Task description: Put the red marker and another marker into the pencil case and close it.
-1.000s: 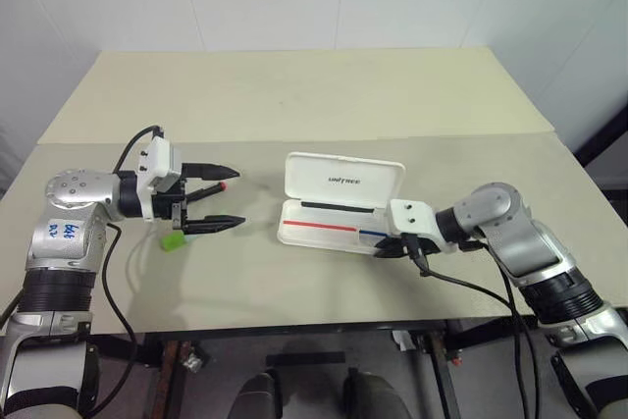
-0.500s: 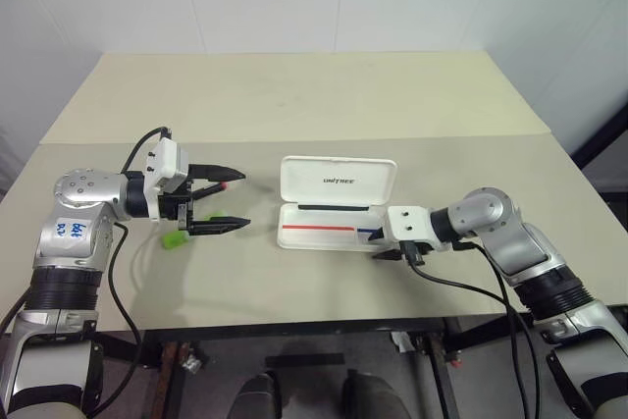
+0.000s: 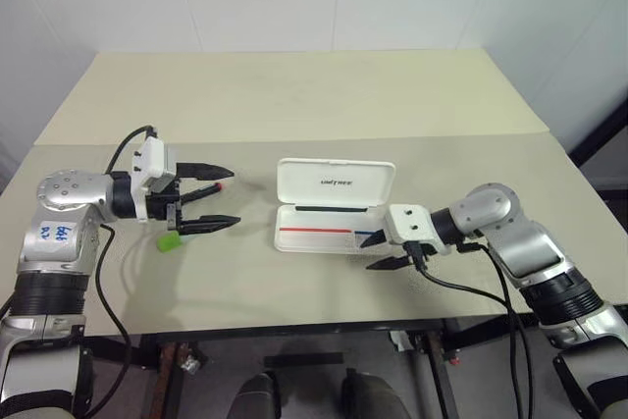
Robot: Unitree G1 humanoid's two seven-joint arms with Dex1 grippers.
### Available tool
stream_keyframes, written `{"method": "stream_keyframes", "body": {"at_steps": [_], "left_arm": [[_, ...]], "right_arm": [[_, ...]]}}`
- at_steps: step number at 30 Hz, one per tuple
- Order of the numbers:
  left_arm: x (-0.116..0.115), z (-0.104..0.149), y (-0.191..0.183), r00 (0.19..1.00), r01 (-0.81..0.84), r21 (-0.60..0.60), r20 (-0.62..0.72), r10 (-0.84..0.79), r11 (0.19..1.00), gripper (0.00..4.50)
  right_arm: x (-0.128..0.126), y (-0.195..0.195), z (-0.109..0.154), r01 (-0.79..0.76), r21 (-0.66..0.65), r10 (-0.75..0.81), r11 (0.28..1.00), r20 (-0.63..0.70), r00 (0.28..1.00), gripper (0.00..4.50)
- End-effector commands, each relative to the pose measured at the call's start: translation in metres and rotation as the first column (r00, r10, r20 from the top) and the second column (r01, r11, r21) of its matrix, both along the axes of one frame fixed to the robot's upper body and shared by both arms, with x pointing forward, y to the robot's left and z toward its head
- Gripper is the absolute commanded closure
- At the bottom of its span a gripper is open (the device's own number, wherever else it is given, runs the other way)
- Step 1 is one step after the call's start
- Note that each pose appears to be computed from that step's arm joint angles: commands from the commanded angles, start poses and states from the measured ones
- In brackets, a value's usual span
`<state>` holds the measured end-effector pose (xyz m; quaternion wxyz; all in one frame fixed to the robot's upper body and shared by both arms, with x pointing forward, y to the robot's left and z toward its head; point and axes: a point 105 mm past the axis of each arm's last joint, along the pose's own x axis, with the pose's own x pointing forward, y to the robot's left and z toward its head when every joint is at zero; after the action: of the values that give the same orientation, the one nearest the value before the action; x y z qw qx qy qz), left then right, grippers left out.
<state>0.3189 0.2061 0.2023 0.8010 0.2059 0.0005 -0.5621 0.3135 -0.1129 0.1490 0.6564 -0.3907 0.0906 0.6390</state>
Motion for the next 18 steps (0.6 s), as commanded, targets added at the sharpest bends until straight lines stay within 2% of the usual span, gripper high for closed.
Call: {"method": "stream_keyframes", "body": {"at_steps": [1,4,8,9,13,18], "left_arm": [[-0.004,0.01,0.011,0.998,-0.039,0.012,0.046,0.039,0.999,0.0],[-0.005,0.006,0.021,0.997,-0.075,0.034,0.04,0.073,0.997,0.0],[-0.003,-0.002,0.05,0.986,-0.167,0.1,0.029,0.165,0.981,0.0],[-0.002,-0.003,0.056,0.983,-0.184,0.112,0.028,0.182,0.977,0.0],[0.001,-0.008,0.077,0.97,-0.238,0.177,0.007,0.241,0.955,0.0],[0.021,-0.014,0.101,0.93,-0.356,0.296,0.013,0.368,0.887,0.0]], "right_arm": [[0.009,-0.003,0.029,0.003,0.084,-0.012,0.996,0.113,0.994,1.11],[0.015,-0.004,0.048,-0.008,0.197,-0.023,0.98,0.154,0.988,0.02],[-0.004,0.001,0.092,-0.055,0.495,0.038,0.867,0.044,0.998,0.02],[-0.01,0.003,0.099,-0.059,0.532,0.058,0.845,0.019,0.998,0.02],[-0.025,0.009,0.119,-0.031,0.632,0.057,0.774,-0.021,0.998,0.02],[-0.032,0.016,0.121,-0.019,0.642,0.016,0.766,0.011,1.0,0.02]]}}
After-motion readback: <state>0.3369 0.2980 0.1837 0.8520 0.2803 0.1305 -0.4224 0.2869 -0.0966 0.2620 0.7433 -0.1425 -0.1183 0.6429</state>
